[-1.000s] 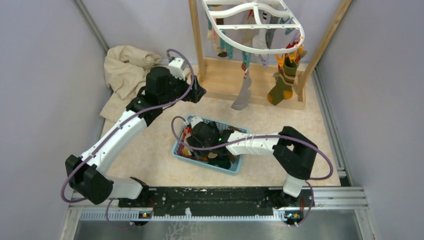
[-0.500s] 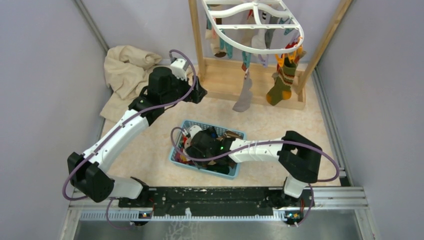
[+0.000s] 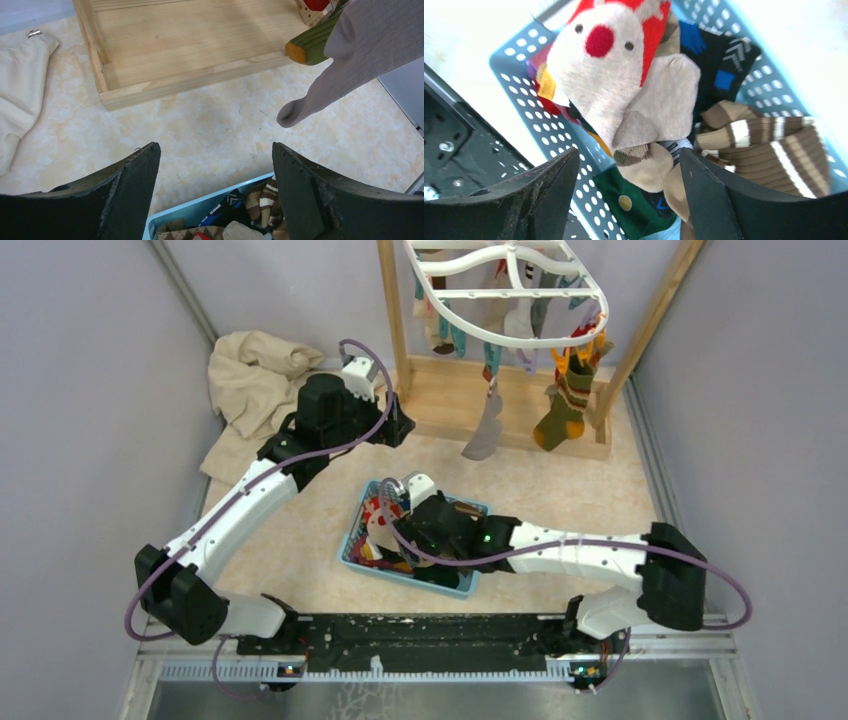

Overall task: Remove the socks clipped to the hanger
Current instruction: Adjust the sock in the bin.

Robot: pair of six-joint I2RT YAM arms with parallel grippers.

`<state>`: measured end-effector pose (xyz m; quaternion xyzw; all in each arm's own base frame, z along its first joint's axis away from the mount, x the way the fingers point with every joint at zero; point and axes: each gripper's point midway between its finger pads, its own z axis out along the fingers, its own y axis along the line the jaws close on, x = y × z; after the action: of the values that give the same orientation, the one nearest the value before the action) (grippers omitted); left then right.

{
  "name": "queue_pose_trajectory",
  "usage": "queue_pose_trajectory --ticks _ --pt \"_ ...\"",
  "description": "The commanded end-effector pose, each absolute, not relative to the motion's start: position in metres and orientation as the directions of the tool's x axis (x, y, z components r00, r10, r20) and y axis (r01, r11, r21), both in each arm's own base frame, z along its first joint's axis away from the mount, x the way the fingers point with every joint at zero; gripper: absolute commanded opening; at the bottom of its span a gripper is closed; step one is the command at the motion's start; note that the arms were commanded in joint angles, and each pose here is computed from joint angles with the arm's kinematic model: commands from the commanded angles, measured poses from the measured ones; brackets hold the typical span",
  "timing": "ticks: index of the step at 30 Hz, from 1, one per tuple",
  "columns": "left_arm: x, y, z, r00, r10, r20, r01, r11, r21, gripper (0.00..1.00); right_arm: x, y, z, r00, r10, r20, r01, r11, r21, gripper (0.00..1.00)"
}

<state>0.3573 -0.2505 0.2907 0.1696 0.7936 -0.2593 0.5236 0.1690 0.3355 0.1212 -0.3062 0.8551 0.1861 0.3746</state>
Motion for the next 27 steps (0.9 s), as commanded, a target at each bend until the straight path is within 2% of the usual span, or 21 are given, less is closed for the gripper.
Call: queue_pose_trajectory --ticks 1,10,19,20,21,22,27 --pt "0.355 -0.255 0.322 -0.327 -0.037 -0.944 0.575 0.785 -0.23 0.88 0.177 0.326 0.177 -0.466 -0.257 -0.847 -0.631 0.767 0.115 0.74" --pt "0.355 -0.256 0.334 -0.313 -0.042 -0.949 0.581 0.781 -0.226 0.88 0.174 0.308 0.241 -0.396 -0.119 -0.911 -0.637 0.75 0.178 0.75" --pt "0.353 -0.258 0.345 -0.29 -0.043 -0.956 0.6 0.77 -0.217 0.9 0.176 0.297 0.263 -0.355 -0.071 -0.932 -0.628 0.757 0.181 0.81" --pt "0.353 -0.258 0.345 -0.289 -0.04 -0.956 0.601 0.77 -0.214 0.9 0.177 0.296 0.265 -0.353 -0.068 -0.933 -0.626 0.758 0.182 0.82" --pt "0.353 -0.258 0.345 -0.288 -0.039 -0.957 0.603 0.769 -0.212 0.97 0.177 0.297 0.265 -0.351 -0.071 -0.934 -0.626 0.759 0.177 0.82" --pt "0.354 -0.258 0.345 -0.287 -0.036 -0.957 0.605 0.768 -0.21 0.99 0.178 0.297 0.265 -0.35 -0.075 -0.934 -0.626 0.76 0.173 0.82" --pt "0.353 -0.261 0.341 -0.29 -0.024 -0.957 0.617 0.76 -0.206 0.99 0.181 0.299 0.269 -0.346 -0.077 -0.935 -0.62 0.767 0.166 0.82"
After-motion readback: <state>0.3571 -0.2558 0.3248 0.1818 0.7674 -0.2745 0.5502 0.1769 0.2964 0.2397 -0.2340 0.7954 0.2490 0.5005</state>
